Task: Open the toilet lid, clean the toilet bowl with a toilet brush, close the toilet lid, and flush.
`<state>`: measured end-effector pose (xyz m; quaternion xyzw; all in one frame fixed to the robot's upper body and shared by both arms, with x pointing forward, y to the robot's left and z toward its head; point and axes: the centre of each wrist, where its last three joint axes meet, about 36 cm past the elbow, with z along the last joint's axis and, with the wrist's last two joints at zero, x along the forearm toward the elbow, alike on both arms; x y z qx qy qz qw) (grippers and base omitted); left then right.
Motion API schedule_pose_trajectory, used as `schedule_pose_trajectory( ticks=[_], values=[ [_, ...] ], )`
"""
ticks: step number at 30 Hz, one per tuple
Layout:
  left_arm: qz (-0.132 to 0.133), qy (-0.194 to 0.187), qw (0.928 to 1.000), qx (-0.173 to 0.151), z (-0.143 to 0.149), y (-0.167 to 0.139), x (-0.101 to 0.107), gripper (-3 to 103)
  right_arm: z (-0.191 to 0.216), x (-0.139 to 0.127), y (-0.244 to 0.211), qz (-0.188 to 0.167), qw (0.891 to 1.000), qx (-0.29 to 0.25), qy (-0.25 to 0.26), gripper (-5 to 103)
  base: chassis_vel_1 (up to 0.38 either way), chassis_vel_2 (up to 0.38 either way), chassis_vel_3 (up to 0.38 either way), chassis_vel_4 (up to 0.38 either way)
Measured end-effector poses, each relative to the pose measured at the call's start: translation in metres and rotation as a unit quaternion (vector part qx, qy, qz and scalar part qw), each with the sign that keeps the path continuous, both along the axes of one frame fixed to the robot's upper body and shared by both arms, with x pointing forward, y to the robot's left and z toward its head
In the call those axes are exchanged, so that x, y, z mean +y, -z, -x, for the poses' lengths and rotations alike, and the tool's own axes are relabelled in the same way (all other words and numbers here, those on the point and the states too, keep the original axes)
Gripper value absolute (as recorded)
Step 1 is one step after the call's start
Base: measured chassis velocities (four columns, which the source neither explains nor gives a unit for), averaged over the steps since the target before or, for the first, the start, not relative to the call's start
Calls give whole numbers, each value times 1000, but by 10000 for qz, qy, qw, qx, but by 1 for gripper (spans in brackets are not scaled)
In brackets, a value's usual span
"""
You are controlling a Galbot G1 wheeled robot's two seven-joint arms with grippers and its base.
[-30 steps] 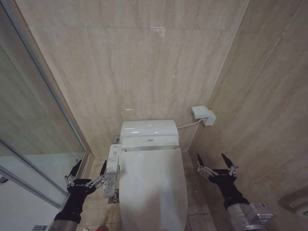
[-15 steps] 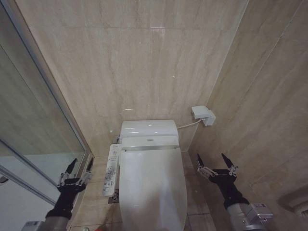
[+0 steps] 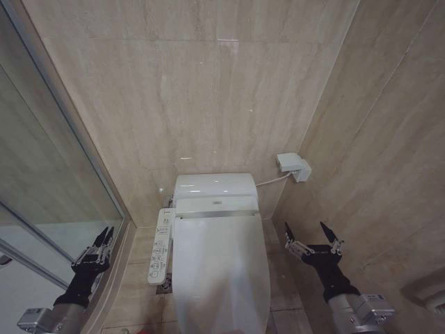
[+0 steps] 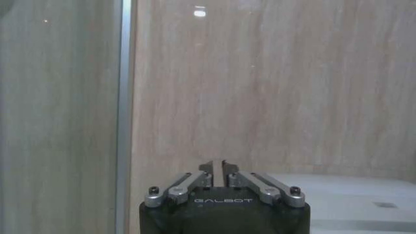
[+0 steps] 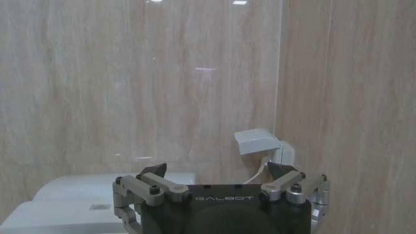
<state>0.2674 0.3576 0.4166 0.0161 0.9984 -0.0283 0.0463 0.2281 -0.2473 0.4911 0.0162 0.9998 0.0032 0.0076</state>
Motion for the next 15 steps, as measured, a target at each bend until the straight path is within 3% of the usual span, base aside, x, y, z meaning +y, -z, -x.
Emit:
schedule_pose_trajectory(
  ticks=[1, 15],
  values=[
    [8, 4, 10000, 2, -2, 2, 2, 6, 0, 0, 0, 0, 10000, 0, 0, 100, 0, 0, 0, 0],
    [223, 218, 9994, -117, -47, 38, 33, 0, 0, 0, 0, 0, 10000, 0, 0, 100, 0, 0, 0, 0]
  ],
)
